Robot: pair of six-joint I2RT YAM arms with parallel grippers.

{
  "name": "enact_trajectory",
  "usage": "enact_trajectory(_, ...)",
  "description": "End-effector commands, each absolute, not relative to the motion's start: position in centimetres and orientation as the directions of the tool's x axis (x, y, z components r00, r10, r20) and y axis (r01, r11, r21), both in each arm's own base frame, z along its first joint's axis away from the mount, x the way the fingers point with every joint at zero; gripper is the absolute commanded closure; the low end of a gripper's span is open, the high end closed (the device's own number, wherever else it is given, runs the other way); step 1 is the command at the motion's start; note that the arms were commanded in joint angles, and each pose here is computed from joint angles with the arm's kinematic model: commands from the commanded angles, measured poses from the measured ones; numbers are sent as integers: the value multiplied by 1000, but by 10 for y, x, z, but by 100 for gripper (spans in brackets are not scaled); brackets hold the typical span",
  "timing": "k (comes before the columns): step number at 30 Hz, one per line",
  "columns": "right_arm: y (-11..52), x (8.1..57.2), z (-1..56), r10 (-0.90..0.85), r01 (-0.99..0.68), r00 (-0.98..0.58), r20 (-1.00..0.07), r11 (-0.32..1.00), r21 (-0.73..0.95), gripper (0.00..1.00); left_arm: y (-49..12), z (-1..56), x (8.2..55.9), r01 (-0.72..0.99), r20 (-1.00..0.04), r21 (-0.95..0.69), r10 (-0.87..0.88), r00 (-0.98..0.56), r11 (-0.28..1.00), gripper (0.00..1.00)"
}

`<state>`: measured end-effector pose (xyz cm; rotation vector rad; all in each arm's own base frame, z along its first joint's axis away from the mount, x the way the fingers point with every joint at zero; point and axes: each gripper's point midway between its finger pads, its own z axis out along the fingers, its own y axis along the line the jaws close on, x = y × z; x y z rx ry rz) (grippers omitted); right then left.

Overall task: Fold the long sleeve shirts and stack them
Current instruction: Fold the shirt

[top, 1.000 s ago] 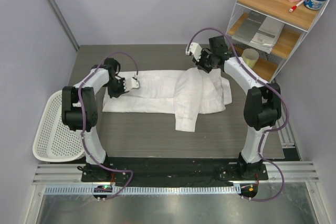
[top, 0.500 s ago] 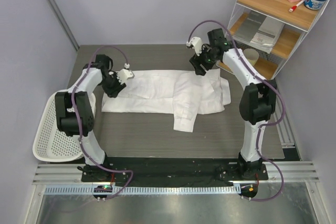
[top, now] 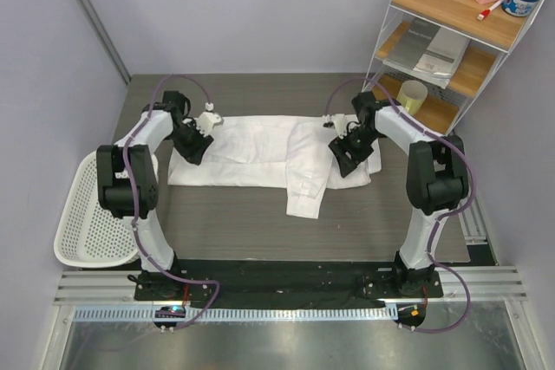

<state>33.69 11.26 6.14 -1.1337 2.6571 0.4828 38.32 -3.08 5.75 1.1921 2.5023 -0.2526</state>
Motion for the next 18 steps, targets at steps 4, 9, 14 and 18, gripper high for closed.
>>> enact_trajectory(4, 88, 339, 18, -656, -696, -718, -234, 688, 206, 44, -20, 14, 365, 785, -280, -31, 748, -601, 619, 60)
enact_trajectory(9, 85, 321, 0, -660, -685, -728, -184, 683, 254, 55, -13, -6, 342, 804, -214, -47, 780, -588, 593, 65)
enact_trajectory(14, 85, 295, -9, -666, -667, -735, -130, 674, 317, 71, -13, -11, 316, 835, -179, -75, 817, -548, 545, 69)
enact_trajectory(18, 81, 267, -8, -678, -661, -729, -93, 663, 352, 74, -15, -6, 293, 853, -173, -116, 835, -522, 509, 71)
